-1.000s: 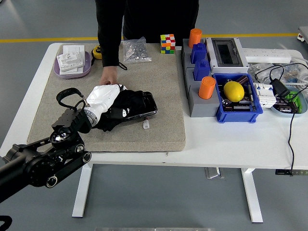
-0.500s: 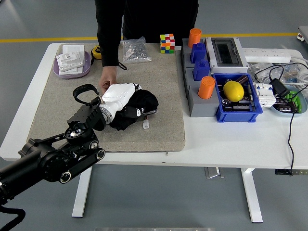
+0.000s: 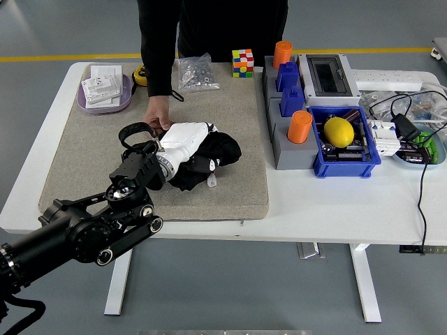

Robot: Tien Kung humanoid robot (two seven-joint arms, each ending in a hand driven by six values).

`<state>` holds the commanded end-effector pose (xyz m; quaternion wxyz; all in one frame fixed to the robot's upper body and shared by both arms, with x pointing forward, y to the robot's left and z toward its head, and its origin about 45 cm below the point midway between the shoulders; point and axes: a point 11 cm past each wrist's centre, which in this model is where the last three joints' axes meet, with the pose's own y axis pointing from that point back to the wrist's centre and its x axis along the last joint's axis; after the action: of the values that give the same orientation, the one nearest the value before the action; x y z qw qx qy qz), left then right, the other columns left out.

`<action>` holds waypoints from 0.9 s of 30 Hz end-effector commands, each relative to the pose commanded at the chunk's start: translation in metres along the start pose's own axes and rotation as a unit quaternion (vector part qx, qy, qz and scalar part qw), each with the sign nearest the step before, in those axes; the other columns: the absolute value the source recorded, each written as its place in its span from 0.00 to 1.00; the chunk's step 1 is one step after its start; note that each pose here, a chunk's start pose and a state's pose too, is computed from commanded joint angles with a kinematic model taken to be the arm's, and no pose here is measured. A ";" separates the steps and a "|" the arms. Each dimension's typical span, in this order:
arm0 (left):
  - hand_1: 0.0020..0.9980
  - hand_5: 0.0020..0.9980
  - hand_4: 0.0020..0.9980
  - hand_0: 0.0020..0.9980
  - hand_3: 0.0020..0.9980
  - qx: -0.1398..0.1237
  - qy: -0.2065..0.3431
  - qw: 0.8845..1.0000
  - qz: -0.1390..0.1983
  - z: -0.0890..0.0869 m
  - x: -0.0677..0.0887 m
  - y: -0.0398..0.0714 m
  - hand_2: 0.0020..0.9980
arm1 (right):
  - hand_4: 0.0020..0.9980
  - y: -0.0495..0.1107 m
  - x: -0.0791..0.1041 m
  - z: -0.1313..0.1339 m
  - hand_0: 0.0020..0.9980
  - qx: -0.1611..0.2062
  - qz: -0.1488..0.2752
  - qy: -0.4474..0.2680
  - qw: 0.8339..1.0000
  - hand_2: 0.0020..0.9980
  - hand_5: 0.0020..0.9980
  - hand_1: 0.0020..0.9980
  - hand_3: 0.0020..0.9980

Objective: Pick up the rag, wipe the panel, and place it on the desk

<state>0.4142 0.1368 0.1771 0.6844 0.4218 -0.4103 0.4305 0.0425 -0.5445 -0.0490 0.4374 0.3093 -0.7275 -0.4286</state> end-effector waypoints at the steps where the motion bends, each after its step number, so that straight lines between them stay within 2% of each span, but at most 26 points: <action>1: 0.12 0.00 0.00 0.22 0.29 0.001 0.000 1.000 0.000 -0.001 0.000 0.000 0.43 | 1.00 0.000 0.000 0.000 0.69 0.000 0.000 0.000 1.000 0.64 0.70 0.46 0.62; 17: 0.12 0.00 0.00 0.22 0.29 0.017 -0.019 1.000 0.007 -0.024 0.006 0.004 0.43 | 1.00 0.000 0.002 0.001 0.69 0.001 0.003 -0.008 1.000 0.64 0.71 0.46 0.62; 27: 0.12 0.00 0.00 0.22 0.29 0.031 -0.028 0.999 0.013 -0.044 0.010 0.014 0.43 | 1.00 0.000 0.002 0.005 0.69 -0.001 0.004 -0.012 1.000 0.64 0.71 0.46 0.62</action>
<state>0.4127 0.1844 0.1760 0.6536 0.4494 -0.4207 0.4402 0.0374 -0.5450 -0.0496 0.4303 0.3008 -0.7338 -0.4313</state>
